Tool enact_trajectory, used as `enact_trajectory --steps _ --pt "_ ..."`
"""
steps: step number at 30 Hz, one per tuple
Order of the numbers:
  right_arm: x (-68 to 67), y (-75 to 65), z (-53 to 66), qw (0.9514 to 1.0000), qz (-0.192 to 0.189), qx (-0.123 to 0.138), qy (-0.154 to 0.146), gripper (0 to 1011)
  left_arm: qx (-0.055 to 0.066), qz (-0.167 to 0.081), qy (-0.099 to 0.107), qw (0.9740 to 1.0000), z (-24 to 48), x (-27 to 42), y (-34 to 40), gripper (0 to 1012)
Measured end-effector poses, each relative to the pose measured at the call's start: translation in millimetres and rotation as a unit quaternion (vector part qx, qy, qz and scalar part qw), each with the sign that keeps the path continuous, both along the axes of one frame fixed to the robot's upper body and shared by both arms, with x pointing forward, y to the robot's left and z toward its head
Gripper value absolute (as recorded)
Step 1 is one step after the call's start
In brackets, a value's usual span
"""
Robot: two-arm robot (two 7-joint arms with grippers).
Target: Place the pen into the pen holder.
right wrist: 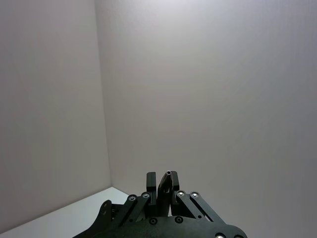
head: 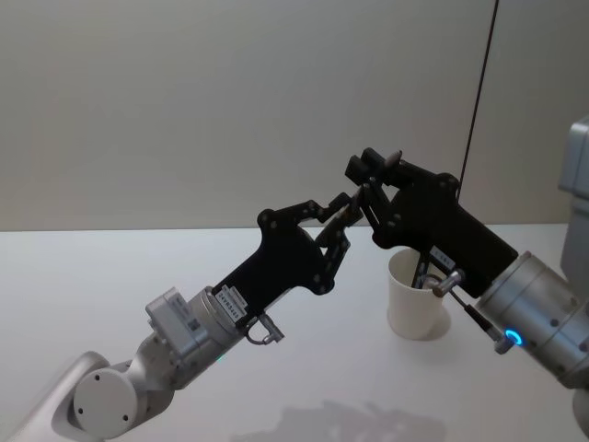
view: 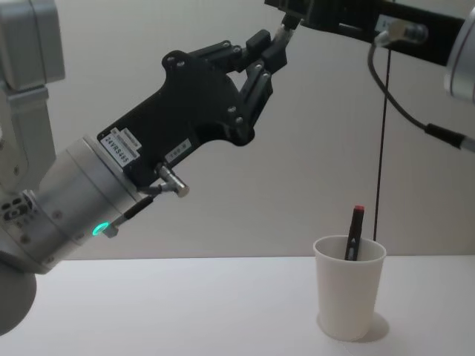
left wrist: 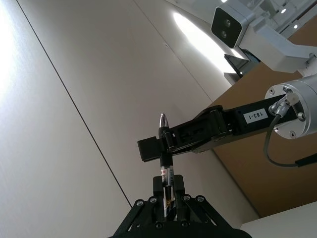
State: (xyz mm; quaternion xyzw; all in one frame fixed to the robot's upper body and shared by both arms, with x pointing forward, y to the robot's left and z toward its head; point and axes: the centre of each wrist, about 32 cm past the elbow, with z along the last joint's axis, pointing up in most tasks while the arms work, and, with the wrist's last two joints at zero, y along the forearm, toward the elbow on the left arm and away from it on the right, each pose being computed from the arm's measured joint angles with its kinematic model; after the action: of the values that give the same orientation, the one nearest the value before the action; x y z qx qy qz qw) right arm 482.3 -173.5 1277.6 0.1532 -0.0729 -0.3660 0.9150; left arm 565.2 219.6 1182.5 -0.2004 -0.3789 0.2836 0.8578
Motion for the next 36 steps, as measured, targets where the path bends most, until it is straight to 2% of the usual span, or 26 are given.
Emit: enact_trajectory --steps 15,19,20,23,25,29,32,33,35,36 --pt "0.2 0.4 0.5 1.0 -0.001 0.001 0.0 126 0.0 0.0 0.0 1.0 0.1 0.0 0.3 149" --pt "0.1 0.5 0.5 1.0 -0.001 0.001 0.0 126 0.0 0.0 0.0 1.0 0.1 0.0 0.2 295" --pt "0.1 0.5 0.5 1.0 0.0 0.001 0.0 126 0.0 0.0 0.0 1.0 0.0 0.0 0.2 295" --pt "0.1 0.6 0.5 1.0 0.0 0.001 0.0 126 0.0 0.0 0.0 1.0 0.1 0.0 0.1 411" --pt "0.1 0.6 0.4 1.0 0.0 0.001 0.0 126 0.0 0.0 0.0 1.0 0.1 0.0 0.1 450" --pt "0.1 0.6 0.4 1.0 0.0 0.001 0.0 126 0.0 0.0 0.0 1.0 0.0 0.0 0.1 616" --pt "0.1 0.6 0.4 1.0 0.0 0.001 0.0 126 0.0 0.0 0.0 1.0 0.0 0.0 0.0 676" --pt "0.1 0.6 0.4 1.0 0.0 0.001 0.0 126 0.0 0.0 0.0 1.0 0.0 0.0 0.0 736" --pt "0.1 0.6 0.4 1.0 0.0 0.001 0.0 126 0.0 0.0 0.0 1.0 0.0 0.0 0.0 765" --pt "0.1 0.6 0.4 1.0 0.0 0.001 0.0 126 0.0 0.0 0.0 1.0 0.0 0.0 0.1 831"
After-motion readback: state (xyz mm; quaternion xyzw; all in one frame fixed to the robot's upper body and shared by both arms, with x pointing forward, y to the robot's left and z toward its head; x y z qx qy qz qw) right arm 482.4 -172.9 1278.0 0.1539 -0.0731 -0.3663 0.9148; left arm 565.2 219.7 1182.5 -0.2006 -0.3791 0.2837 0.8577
